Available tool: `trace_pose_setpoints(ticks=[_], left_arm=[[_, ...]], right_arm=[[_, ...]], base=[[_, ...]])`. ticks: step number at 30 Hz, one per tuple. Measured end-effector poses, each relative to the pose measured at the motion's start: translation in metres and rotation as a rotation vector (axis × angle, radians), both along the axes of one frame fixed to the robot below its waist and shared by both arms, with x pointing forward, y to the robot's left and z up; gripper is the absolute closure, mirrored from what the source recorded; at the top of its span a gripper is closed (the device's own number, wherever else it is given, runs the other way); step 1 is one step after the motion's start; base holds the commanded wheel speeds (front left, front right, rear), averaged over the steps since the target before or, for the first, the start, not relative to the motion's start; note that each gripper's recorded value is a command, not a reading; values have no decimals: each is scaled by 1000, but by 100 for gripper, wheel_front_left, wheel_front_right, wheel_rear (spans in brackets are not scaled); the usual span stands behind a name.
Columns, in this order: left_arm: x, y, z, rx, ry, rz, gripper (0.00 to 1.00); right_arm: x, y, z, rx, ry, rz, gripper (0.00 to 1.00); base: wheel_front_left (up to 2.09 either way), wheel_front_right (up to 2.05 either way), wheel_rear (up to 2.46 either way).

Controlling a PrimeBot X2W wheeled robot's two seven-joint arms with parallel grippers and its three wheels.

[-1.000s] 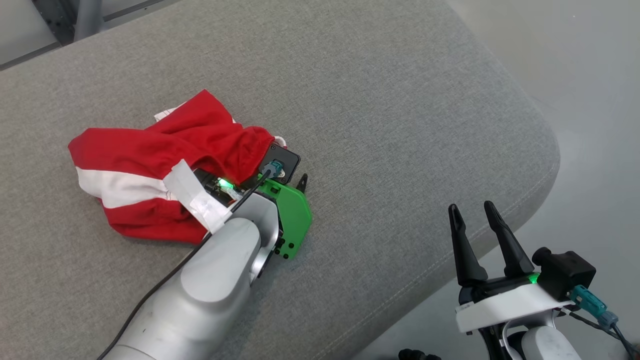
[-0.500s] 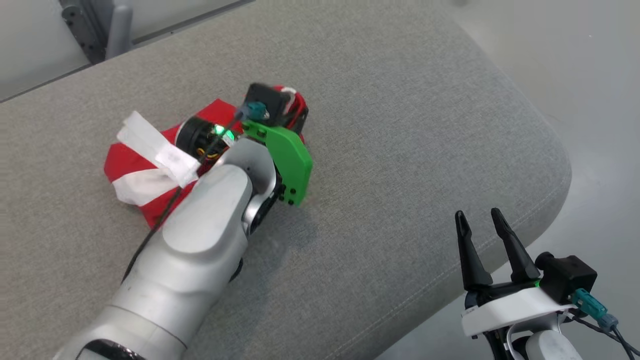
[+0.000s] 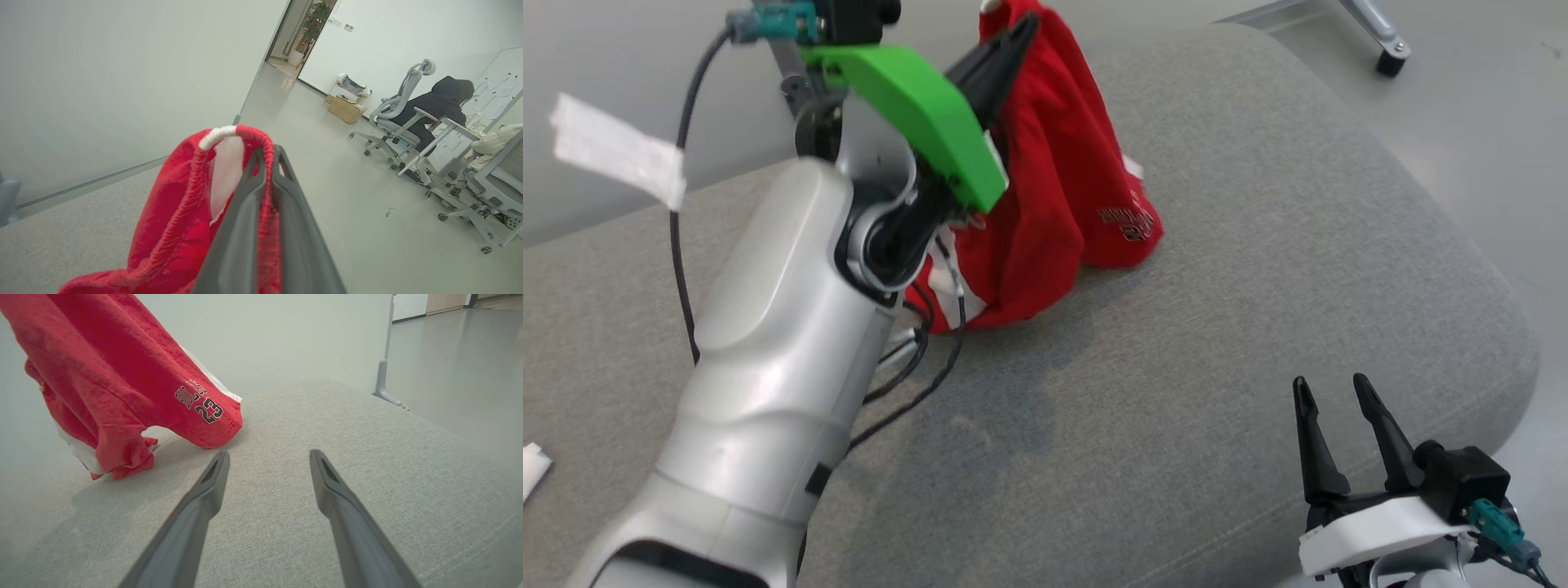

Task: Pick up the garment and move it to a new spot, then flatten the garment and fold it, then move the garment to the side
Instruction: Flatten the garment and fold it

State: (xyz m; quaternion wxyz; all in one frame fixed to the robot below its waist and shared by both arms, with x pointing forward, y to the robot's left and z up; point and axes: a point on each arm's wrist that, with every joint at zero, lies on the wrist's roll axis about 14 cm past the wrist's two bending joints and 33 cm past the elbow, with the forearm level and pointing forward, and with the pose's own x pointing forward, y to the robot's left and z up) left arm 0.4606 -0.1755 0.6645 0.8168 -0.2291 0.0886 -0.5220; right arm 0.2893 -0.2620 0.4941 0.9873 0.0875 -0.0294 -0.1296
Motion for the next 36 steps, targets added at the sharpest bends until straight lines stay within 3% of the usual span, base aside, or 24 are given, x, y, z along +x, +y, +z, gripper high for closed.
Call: trace_pose_setpoints(ticks=[8,15,19,20,21,27,33,36], left_arm=[[-17,114,-138,139,256,192,100],[-65,186,-203,152,406,311,98],[-82,212,-222,168,439,374,60],[-87,214,-226,163,459,382,25],[-92,217,-229,154,473,392,0],[-93,248,-229,102,425,537,0],[-85,267,-202,76,207,675,0],[-84,272,-190,123,107,723,0]], right_arm=[[24,30,-3,4,-1,116,0],[49,59,-5,-5,2,223,0],[60,74,-6,-11,4,275,0],[62,78,-6,-10,5,288,0],[64,82,-7,-9,5,300,0],[67,97,-2,1,-11,347,0],[65,93,-8,50,1,331,0],[73,94,-12,53,13,334,0]], base=[[0,0,0],[0,0,0],[0,0,0],[0,0,0],[0,0,0],[0,0,0],[0,0,0],[0,0,0]])
